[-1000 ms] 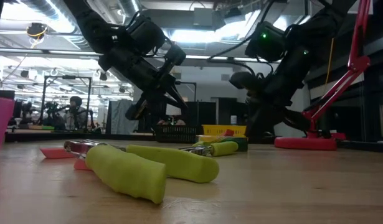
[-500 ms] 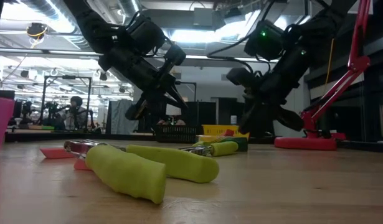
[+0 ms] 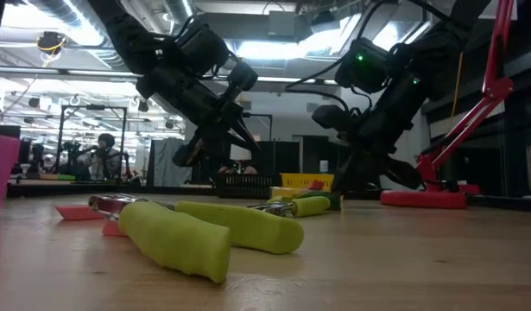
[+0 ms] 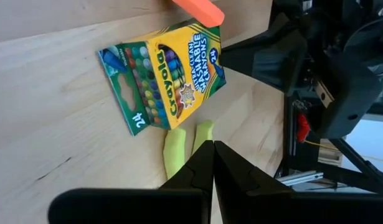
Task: Pick & Place School Supplies
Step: Put the crayon box into the red bin
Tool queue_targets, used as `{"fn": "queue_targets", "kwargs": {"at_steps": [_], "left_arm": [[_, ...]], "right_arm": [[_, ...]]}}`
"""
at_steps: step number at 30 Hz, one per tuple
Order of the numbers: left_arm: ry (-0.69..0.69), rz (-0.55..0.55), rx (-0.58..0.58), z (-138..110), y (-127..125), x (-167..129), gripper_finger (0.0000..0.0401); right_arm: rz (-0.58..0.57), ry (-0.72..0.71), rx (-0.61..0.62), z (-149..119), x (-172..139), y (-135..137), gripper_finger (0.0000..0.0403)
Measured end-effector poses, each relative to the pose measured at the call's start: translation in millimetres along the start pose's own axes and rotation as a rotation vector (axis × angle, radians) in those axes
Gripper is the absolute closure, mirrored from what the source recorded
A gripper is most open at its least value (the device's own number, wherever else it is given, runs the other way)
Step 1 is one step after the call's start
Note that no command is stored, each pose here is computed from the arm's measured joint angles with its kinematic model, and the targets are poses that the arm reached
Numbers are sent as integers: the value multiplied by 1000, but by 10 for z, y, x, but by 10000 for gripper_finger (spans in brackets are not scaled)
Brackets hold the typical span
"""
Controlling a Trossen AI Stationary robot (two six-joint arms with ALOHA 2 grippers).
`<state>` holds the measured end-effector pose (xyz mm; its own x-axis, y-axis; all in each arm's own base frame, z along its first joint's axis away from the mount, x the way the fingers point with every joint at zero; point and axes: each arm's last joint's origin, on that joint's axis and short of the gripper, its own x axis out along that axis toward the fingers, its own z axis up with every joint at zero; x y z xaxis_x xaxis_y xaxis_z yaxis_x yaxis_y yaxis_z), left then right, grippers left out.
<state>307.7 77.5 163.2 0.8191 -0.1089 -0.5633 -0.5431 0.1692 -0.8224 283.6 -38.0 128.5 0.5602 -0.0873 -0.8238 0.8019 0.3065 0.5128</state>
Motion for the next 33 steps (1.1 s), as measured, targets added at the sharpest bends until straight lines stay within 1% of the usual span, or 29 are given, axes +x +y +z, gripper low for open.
{"fn": "queue_targets", "kwargs": {"at_steps": [5,10,14,17,21,24,26,29,31,33], "left_arm": [[21,33,-6,-15,34,-1,397],[47,58,12,-30,64,-2,397],[51,2,45,-19,14,0,396],[45,-52,57,-6,-37,0,388],[21,-109,60,36,-89,-12,364],[10,-163,84,115,-164,-40,341],[4,-197,144,186,-253,-64,327],[-28,-236,286,285,-431,-104,315],[-49,-217,372,340,-542,-127,314],[-52,-161,440,376,-637,-150,315]], "right_arm": [[-35,10,-3,-14,0,-32,364],[-105,41,-7,-52,11,-114,365],[-102,44,-11,-51,9,-110,365],[-101,44,-11,-51,10,-109,365],[-98,42,-10,-49,11,-107,365],[-97,41,-10,-49,11,-105,365],[-95,42,-11,-53,11,-102,365],[-93,44,-16,-67,11,-95,364],[-92,44,-21,-82,10,-87,364],[-87,47,-24,-102,10,-75,364]]}}
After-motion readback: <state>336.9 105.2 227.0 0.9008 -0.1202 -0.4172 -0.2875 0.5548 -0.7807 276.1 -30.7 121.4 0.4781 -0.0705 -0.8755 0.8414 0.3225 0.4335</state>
